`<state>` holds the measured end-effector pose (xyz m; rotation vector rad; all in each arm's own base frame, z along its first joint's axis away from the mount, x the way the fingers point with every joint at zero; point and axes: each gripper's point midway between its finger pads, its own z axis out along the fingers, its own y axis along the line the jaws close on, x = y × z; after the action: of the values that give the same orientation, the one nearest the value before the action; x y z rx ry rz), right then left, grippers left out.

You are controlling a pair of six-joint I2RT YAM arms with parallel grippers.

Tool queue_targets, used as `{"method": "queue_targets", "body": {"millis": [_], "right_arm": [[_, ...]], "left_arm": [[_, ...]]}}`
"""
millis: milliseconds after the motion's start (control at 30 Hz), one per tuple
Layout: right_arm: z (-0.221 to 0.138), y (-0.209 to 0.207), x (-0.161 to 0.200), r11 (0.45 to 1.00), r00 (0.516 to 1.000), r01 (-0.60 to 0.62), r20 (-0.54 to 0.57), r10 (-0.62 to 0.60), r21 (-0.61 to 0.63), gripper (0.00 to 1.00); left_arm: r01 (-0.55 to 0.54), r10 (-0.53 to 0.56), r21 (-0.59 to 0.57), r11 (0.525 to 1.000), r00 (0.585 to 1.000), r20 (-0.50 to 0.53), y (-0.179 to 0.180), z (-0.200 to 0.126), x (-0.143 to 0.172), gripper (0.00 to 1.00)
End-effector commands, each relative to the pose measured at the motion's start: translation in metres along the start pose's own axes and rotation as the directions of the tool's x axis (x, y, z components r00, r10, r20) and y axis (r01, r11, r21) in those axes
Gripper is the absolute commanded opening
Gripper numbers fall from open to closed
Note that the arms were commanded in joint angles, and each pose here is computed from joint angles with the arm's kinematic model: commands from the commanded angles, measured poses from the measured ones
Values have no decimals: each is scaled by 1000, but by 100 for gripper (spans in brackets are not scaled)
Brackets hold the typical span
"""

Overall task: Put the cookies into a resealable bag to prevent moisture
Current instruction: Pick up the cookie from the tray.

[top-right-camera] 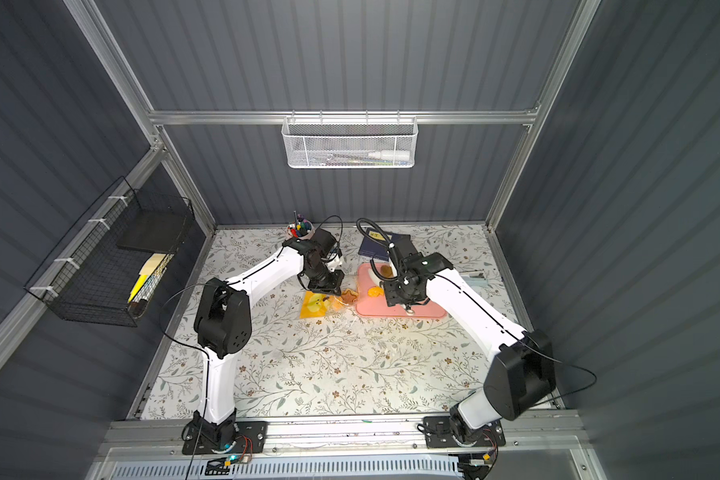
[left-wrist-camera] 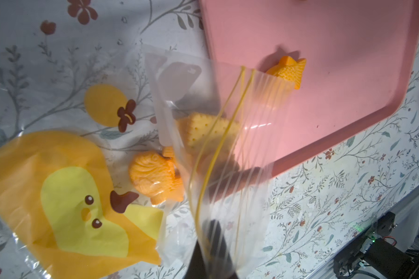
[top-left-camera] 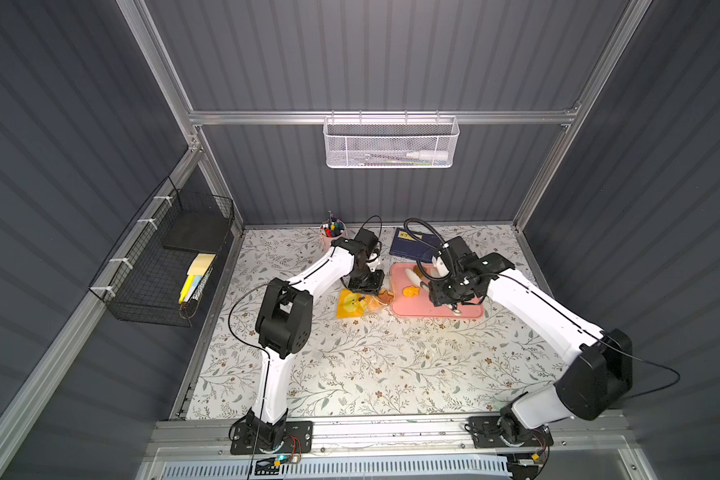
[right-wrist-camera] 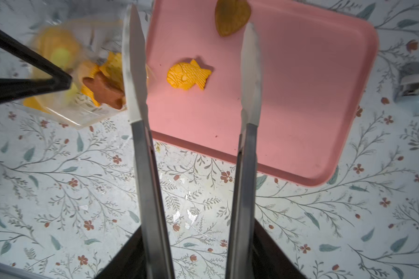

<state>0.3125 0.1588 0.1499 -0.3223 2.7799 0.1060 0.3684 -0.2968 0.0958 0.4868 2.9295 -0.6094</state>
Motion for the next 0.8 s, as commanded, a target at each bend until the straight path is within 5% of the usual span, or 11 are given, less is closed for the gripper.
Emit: {"method": "queue_targets", "body": {"millis": [0,300,500,767], "right_arm": [[16,-5,7,998,999,22,-41,-20,52,60],[42,11,12,999,995,43,-92,-40,29,63],[53,15,13,997,990,64,-132,-57,48,63],[50,6,20,992,987,77,-149,-63,95,51]], "left_arm": [[-11,11,2,1000,998,56,-7,-28,-8,0],[-12,1,79,997,991,136,-27,-51,-20,0],[-8,3,53,999,996,94,-18,-38,-12,0],[2,-3,25,1000,999,48,-6,-19,-2,0]]}}
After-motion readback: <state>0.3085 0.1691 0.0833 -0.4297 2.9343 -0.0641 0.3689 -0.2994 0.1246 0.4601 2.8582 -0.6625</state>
